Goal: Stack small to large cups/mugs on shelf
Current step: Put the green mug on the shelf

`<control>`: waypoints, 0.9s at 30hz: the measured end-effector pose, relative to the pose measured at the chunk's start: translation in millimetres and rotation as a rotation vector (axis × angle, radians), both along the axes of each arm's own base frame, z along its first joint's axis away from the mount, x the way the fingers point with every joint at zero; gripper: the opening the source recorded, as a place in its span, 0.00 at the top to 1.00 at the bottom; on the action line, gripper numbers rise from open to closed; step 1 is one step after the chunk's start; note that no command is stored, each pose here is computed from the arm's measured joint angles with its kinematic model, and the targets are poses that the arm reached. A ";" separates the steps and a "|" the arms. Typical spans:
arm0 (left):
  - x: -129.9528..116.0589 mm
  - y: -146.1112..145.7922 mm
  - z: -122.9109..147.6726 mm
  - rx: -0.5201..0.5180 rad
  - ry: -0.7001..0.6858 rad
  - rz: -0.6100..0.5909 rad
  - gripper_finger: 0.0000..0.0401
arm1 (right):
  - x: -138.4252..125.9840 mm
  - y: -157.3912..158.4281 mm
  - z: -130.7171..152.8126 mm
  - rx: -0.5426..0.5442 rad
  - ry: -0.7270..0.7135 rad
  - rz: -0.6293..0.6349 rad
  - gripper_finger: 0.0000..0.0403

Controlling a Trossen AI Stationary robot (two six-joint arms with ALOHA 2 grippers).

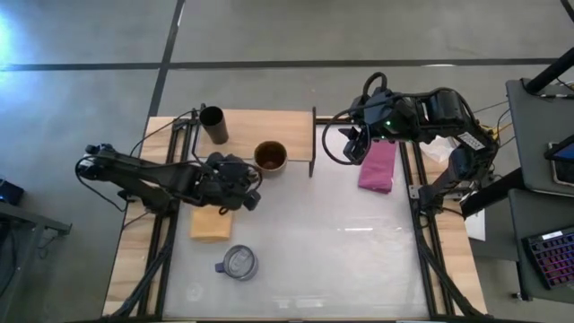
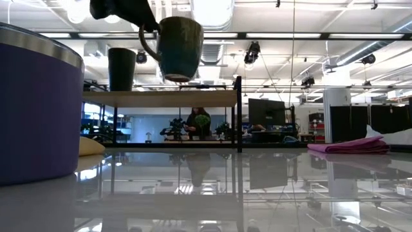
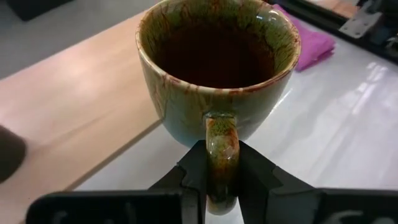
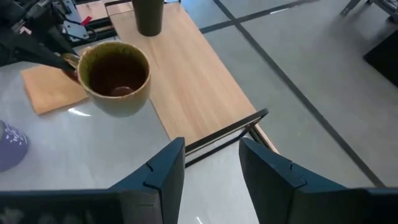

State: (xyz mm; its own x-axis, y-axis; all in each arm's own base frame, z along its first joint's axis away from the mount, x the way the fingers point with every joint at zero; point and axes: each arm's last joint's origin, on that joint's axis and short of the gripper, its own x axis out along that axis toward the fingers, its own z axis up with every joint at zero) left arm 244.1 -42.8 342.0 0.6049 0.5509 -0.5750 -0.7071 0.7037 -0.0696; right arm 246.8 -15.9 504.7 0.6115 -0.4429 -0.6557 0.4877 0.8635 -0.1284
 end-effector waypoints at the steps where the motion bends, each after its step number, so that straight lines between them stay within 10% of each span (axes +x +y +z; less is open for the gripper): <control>1: -0.1 0.7 -0.2 0.007 0.009 0.006 0.91 | 0.0 0.0 0.0 0.000 0.000 0.000 0.64; 27: -12.4 48.1 -5.1 0.143 -0.114 0.482 0.91 | -0.3 -0.7 0.5 0.013 -0.026 -0.053 0.64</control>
State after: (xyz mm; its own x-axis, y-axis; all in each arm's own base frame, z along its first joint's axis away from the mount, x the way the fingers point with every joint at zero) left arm 231.7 5.4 336.9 0.3173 0.8510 -0.4184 -0.9470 0.3079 -0.0918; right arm 246.5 -16.6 505.2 0.6044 -0.4667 -0.6457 0.5355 0.8380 -0.1045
